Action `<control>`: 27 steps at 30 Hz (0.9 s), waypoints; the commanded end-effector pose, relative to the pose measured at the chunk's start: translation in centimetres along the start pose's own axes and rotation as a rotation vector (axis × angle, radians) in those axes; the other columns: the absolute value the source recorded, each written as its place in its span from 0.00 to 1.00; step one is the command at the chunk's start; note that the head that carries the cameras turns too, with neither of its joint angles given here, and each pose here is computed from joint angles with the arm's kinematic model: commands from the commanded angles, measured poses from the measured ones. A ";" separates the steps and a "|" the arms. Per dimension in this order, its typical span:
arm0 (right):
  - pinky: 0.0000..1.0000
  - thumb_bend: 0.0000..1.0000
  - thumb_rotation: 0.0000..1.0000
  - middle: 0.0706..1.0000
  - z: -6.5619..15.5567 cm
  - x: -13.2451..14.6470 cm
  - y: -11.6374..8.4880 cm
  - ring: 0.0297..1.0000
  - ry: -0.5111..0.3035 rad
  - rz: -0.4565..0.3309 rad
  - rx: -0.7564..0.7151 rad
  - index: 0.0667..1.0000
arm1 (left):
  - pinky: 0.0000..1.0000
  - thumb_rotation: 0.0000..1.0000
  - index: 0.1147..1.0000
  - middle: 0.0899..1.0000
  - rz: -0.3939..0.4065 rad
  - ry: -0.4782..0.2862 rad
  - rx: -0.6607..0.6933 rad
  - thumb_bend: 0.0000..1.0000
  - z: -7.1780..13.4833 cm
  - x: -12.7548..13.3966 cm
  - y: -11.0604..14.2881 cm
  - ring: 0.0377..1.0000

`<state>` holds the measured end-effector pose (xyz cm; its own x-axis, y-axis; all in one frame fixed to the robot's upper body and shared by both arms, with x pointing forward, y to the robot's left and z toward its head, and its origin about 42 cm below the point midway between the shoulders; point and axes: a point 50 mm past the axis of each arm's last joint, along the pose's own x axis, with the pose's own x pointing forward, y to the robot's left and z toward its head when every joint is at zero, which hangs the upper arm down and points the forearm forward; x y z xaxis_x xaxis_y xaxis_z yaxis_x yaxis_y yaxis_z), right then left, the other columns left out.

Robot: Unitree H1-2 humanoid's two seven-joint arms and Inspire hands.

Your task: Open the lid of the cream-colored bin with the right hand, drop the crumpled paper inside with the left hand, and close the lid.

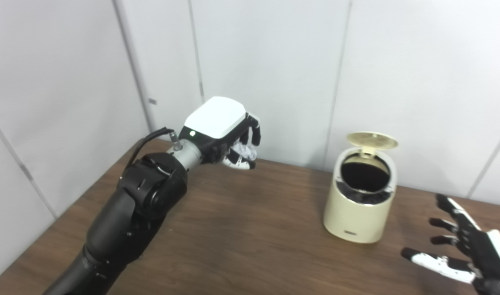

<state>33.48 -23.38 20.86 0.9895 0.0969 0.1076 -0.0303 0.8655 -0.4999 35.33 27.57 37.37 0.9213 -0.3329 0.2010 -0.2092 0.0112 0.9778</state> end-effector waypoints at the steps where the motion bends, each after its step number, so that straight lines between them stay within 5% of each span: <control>1: 0.63 0.73 0.22 0.90 1.4 0.8 -0.7 0.78 -0.101 -0.046 -0.022 0.88 | 0.29 0.00 0.46 0.43 0.092 -0.028 0.046 0.50 0.2 1.3 2.5 0.33; 8: 0.62 0.78 0.31 0.89 0.3 1.2 0.2 0.77 -0.118 -0.043 -0.028 0.88 | 0.33 0.00 0.43 0.44 0.110 -0.110 0.025 0.50 2.3 4.3 3.6 0.34; 14: 0.54 0.81 0.36 0.89 -0.4 1.3 1.3 0.77 -0.123 -0.043 -0.052 0.87 | 0.24 0.00 0.47 0.41 0.119 -0.192 0.017 0.49 4.0 6.5 3.1 0.31; 17: 0.53 0.80 0.38 0.90 -0.3 1.1 1.8 0.77 -0.116 -0.037 -0.059 0.88 | 0.22 0.00 0.45 0.39 0.115 -0.210 -0.008 0.50 4.8 7.3 2.6 0.41; 19: 0.53 0.79 0.39 0.91 -0.2 1.0 2.0 0.77 -0.115 -0.034 -0.059 0.88 | 0.22 0.00 0.47 0.41 0.107 -0.216 -0.025 0.49 5.1 7.6 2.2 0.32; 23: 0.55 0.79 0.40 0.91 -0.1 0.9 2.3 0.78 -0.100 -0.040 -0.080 0.89 | 0.32 0.00 0.47 0.43 0.083 -0.234 -0.045 0.49 6.4 8.5 1.4 0.33; 27: 0.58 0.80 0.42 0.90 0.0 0.8 2.7 0.77 -0.086 -0.046 -0.090 0.89 | 0.29 0.00 0.47 0.43 0.088 -0.274 -0.055 0.49 7.6 9.4 0.5 0.32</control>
<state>34.05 -21.39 17.82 0.9863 0.1087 0.1244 -0.0178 0.8183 -0.5745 41.21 18.16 36.21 0.8154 -0.5558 0.1617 -0.1471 0.0712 0.9866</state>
